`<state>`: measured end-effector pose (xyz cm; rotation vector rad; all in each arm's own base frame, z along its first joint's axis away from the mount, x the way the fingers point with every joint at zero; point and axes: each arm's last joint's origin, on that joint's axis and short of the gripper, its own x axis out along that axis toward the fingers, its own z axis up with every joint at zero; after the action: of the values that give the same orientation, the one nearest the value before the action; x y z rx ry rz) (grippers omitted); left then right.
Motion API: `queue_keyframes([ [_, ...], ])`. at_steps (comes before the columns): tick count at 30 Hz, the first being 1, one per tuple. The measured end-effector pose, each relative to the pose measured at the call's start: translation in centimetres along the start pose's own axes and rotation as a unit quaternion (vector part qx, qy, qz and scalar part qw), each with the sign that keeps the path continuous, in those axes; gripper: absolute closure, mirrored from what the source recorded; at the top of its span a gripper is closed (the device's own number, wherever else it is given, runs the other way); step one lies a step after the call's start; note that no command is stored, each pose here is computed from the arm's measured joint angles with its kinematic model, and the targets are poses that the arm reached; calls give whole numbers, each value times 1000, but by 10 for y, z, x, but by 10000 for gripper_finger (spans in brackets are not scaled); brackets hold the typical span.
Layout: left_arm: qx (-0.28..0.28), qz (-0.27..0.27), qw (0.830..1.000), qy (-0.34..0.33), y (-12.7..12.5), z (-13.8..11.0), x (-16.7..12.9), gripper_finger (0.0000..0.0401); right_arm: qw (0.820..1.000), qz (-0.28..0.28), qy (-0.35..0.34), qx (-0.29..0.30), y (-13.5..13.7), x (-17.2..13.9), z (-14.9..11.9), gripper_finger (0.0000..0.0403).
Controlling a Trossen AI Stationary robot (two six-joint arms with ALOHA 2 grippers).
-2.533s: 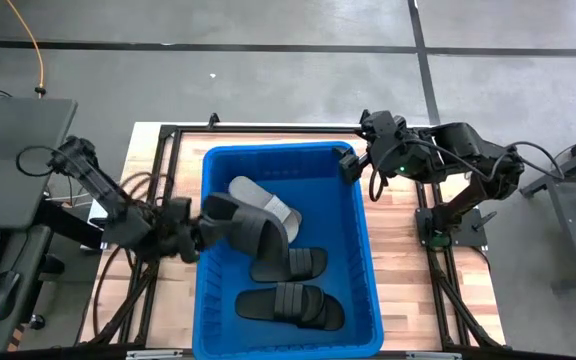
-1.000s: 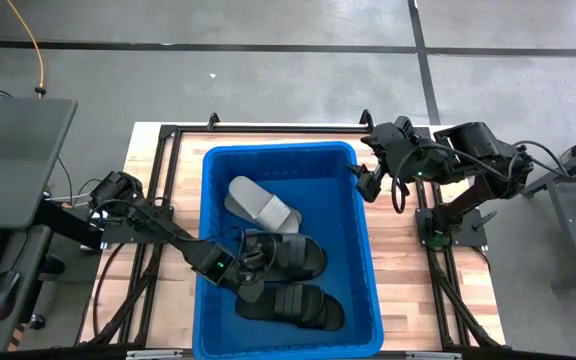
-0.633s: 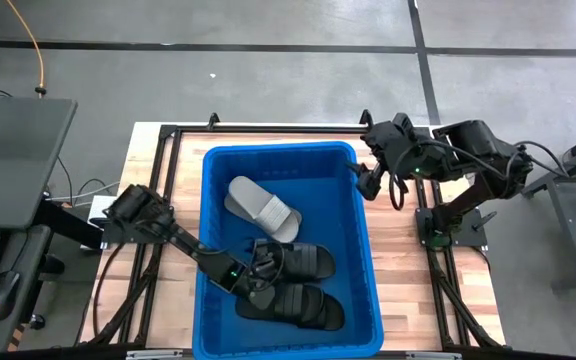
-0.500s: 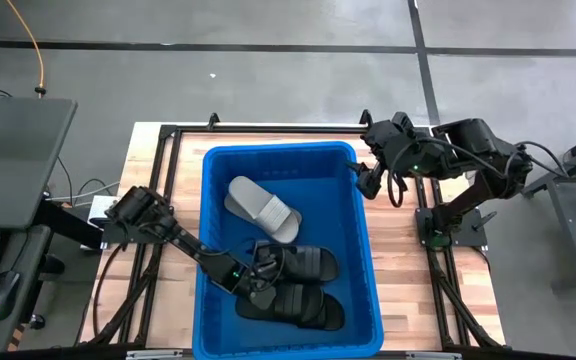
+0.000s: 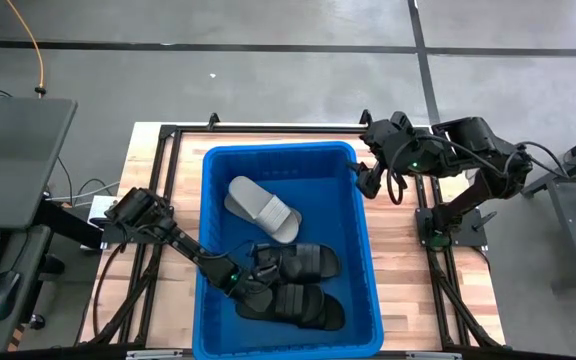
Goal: Pick and place slides into bin
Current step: Put the black slipper into the blue bin, then return to Home Position
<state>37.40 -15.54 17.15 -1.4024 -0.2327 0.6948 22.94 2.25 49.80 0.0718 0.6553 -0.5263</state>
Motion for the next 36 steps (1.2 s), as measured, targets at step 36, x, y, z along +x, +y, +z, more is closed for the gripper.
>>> queue_keyframes([
  [36,73,-4,997,-38,-23,8,-37,129,999,39,0,12,11,-6,-3,82],
])
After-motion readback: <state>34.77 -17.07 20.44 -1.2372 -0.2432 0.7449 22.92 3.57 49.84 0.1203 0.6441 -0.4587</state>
